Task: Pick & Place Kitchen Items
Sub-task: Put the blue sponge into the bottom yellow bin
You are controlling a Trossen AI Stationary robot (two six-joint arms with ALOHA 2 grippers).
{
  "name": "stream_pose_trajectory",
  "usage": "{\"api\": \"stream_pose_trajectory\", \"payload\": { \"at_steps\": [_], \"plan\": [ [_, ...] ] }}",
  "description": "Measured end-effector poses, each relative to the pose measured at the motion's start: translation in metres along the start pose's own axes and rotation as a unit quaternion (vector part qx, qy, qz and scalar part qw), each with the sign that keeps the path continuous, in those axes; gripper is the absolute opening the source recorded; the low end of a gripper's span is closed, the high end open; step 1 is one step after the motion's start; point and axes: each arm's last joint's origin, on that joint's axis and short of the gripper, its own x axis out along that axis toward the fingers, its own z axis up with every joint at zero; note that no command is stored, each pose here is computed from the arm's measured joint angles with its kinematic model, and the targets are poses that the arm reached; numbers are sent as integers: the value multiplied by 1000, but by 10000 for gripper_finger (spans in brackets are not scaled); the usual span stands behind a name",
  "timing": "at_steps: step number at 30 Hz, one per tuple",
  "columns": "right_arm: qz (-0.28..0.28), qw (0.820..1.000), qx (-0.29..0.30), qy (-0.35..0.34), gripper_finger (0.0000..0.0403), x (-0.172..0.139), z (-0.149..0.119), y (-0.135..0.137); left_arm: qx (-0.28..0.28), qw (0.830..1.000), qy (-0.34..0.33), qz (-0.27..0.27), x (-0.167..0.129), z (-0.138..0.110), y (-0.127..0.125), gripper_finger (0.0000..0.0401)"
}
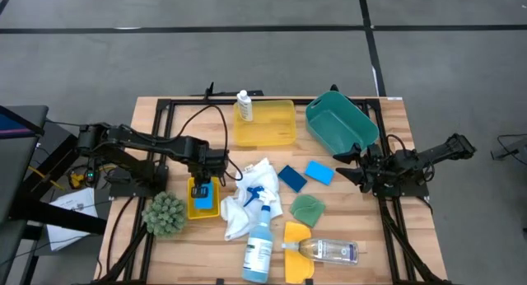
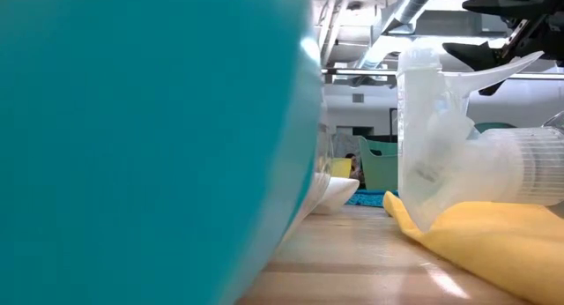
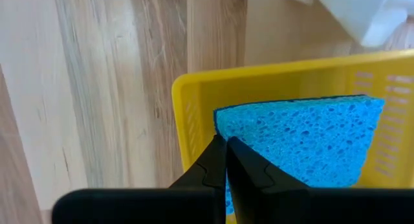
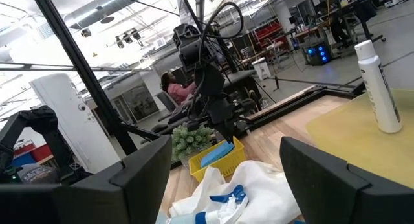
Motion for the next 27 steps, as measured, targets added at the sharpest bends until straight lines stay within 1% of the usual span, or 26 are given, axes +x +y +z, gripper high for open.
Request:
{"api": "stream_pose_trajectory", "payload": {
  "at_steps": [8,15,20,24,27],
  "plan": [
    [0,1000,-1,1,278,0,0,0,43,999,14,20,2,-3,-5,0],
    [-1,1000,-1,1,278,0,0,0,56,997,44,34,13,-13,-3,0],
    [-1,1000,-1,1,278,0,0,0,79,995,44,46,13,-13,-3,0],
    [-1,1000,-1,1,278,0,0,0,80,995,37,48,13,-11,-2,0],
    [-1,1000,-1,1,278,0,0,0,68,996,35,36,13,-11,-3,0]
  ]
}}
